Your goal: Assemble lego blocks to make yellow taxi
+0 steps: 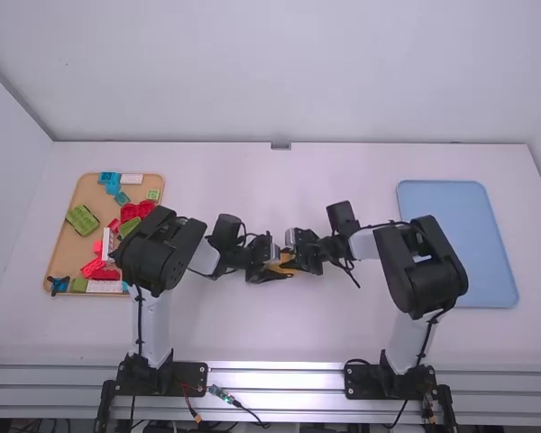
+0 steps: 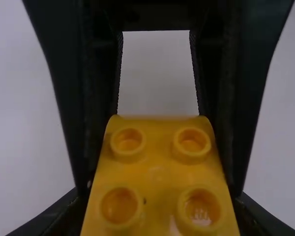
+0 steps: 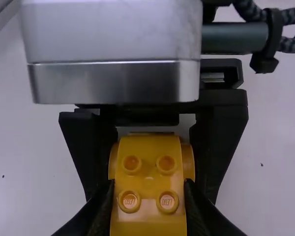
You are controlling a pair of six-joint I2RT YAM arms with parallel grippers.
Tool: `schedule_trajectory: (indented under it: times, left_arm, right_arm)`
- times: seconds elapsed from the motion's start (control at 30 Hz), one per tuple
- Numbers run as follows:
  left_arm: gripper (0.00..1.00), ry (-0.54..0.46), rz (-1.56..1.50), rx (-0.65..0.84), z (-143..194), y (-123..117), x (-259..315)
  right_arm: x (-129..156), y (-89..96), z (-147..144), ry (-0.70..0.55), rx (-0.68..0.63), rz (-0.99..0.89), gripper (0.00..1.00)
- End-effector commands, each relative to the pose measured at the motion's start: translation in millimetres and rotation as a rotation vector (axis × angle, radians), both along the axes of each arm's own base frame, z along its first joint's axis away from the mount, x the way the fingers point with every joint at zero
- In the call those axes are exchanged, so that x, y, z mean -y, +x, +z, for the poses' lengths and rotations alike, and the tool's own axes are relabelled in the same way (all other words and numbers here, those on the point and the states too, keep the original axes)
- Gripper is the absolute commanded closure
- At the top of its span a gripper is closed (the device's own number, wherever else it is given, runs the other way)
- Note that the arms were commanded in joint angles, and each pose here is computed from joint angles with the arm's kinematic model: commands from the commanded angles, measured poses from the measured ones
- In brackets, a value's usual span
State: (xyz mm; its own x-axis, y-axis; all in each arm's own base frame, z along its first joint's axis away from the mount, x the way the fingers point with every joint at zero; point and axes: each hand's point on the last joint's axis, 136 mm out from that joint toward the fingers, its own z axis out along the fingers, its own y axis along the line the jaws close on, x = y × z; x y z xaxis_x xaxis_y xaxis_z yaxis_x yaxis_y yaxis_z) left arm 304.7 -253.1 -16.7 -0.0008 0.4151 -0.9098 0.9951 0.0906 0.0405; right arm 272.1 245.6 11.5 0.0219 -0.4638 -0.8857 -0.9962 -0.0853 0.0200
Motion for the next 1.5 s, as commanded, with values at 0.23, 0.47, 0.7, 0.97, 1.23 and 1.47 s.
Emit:
schedule_trajectory:
  times: [0.23, 0.47, 0.7, 0.97, 1.23, 1.47]
  left_arm:
    - [0.62, 0.031, 0.045, 0.007, -7, 13, -6]
    - [0.62, 0.032, 0.045, 0.006, -7, 13, -6]
    - [0.62, 0.032, 0.045, 0.006, -7, 12, -6]
    - [0.62, 0.032, 0.045, 0.006, -7, 12, -6]
    - [0.62, 0.032, 0.045, 0.006, -7, 12, -6]
    - [0.63, 0.032, 0.045, 0.006, -7, 12, -6]
  right_arm:
    - [0, -18.1, -42, -0.226, -0.083, -0.061, 1.00]
    - [0, -16.9, -45, -0.277, -0.090, -0.064, 1.00]
    - [0, -16.6, -44, -0.274, -0.095, -0.067, 1.00]
    - [-2, -13.1, -42, -0.271, -0.089, -0.068, 1.00]
    - [-2, -12.0, -38, -0.287, -0.122, -0.065, 0.95]
    - [-2, -11.7, -37, -0.286, -0.118, -0.063, 0.76]
